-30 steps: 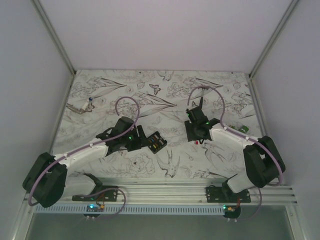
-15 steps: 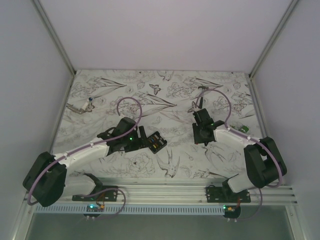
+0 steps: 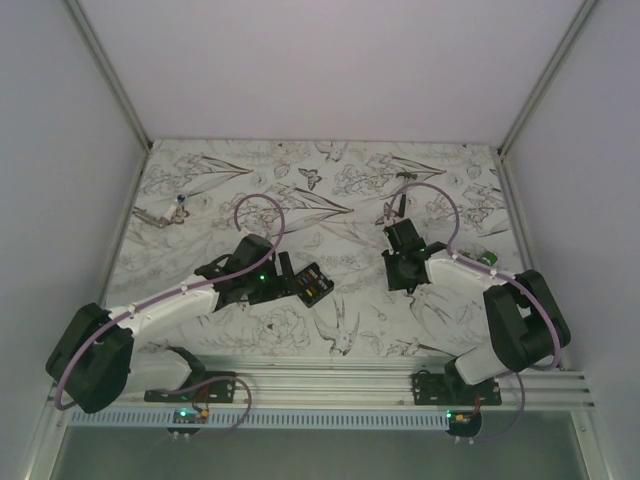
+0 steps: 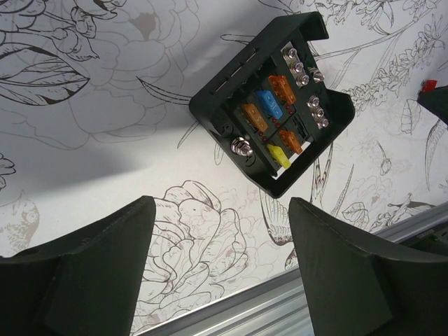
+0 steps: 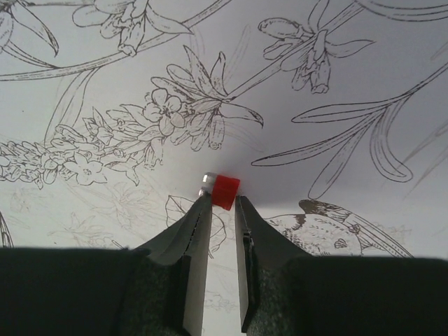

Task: Snap on the fuse box
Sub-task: Pick up the fuse from the center of the board.

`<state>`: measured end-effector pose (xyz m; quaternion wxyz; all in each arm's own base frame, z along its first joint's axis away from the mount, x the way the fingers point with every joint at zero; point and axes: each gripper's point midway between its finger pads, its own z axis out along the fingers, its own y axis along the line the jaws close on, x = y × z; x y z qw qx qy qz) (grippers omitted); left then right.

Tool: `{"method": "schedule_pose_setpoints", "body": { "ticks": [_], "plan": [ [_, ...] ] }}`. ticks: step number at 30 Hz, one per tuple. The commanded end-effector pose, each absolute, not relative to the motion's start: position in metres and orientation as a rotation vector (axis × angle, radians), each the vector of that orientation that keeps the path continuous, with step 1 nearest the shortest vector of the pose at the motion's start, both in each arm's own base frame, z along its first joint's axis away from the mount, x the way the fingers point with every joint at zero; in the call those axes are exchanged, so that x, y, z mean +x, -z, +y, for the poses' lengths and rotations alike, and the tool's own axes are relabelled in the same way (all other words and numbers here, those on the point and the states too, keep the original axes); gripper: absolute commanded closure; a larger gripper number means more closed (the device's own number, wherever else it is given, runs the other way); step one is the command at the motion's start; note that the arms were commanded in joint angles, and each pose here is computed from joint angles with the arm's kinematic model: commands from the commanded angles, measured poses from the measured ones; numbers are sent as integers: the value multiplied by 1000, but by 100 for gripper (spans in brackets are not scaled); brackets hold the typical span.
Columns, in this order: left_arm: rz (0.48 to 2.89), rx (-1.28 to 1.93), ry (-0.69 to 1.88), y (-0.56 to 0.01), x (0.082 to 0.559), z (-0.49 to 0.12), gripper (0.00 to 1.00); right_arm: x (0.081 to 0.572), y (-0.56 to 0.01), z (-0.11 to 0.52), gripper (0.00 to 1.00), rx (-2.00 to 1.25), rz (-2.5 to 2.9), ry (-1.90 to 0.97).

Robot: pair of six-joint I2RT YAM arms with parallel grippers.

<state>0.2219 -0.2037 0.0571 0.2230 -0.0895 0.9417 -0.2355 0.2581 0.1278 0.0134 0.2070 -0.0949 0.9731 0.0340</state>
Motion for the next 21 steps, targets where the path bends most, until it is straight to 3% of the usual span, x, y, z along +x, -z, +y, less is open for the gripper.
{"method": "schedule_pose_setpoints", "body": {
  "ticks": [1, 21],
  "plan": [
    [2603, -231, 628, -60, 223, -203, 20, 255, -8, 136, 76, -289, 2728, -161],
    [2602, -216, 646, -63, 222, -207, 13, 224, -3, 218, 84, -831, 2684, -305]
  ]
}}
